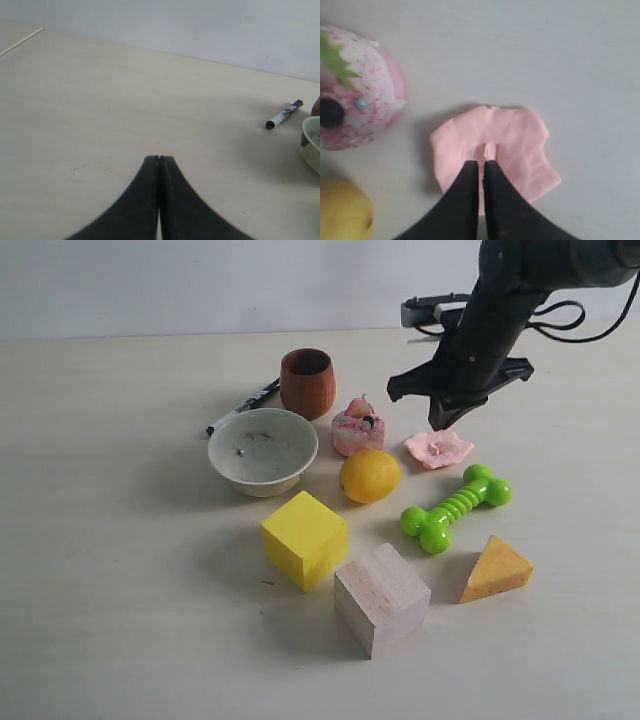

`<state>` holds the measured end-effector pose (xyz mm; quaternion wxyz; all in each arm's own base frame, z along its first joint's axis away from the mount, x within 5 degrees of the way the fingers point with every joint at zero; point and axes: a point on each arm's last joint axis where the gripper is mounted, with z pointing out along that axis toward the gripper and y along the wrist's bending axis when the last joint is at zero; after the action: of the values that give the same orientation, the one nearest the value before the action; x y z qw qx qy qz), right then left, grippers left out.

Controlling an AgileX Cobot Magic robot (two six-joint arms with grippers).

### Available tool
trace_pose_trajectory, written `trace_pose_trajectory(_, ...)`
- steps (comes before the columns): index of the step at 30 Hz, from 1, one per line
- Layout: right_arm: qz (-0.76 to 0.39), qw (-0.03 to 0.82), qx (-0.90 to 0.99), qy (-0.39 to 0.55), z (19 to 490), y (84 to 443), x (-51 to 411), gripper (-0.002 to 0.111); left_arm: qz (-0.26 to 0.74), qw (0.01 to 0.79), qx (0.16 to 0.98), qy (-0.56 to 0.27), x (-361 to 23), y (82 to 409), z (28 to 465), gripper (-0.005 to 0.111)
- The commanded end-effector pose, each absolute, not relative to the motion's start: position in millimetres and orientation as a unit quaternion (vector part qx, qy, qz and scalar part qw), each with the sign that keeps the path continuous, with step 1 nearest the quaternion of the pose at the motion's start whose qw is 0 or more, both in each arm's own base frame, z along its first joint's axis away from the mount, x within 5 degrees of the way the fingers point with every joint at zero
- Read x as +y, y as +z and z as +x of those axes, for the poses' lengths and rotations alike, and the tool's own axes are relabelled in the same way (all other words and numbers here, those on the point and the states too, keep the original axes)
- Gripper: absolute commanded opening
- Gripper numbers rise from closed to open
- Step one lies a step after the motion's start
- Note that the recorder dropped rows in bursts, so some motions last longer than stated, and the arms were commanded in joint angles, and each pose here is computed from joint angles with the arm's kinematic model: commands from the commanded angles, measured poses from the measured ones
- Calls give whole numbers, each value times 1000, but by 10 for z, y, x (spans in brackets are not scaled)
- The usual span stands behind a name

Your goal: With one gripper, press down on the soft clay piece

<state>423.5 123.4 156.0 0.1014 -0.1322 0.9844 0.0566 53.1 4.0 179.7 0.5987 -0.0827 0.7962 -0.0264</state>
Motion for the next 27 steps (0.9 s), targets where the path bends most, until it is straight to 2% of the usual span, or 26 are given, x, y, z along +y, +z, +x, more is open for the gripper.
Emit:
trace_pose_trajectory(1, -158, 156, 973, 69, 4117, 1962, 1226, 5, -80, 604, 792, -29, 37, 1808, 530, 0)
trace_pose_trajectory(6, -122, 205, 959, 152, 3750, 1970, 1252, 5, -80, 604, 792, -29, 37, 1808, 530, 0)
trace_pose_trajectory(10, -117, 262, 946, 149, 3397, 2069, 1130, 5, -80, 604, 792, -29, 37, 1808, 530, 0)
trace_pose_trajectory(21, -130, 346, 913, 172, 2760, 2874, 980, 5, -80, 604, 792, -29, 37, 1808, 530, 0)
trace_pose_trajectory(27, -132, 381, 898, 176, 2637, 3089, 944, 5, -80, 604, 792, -29, 37, 1808, 530, 0)
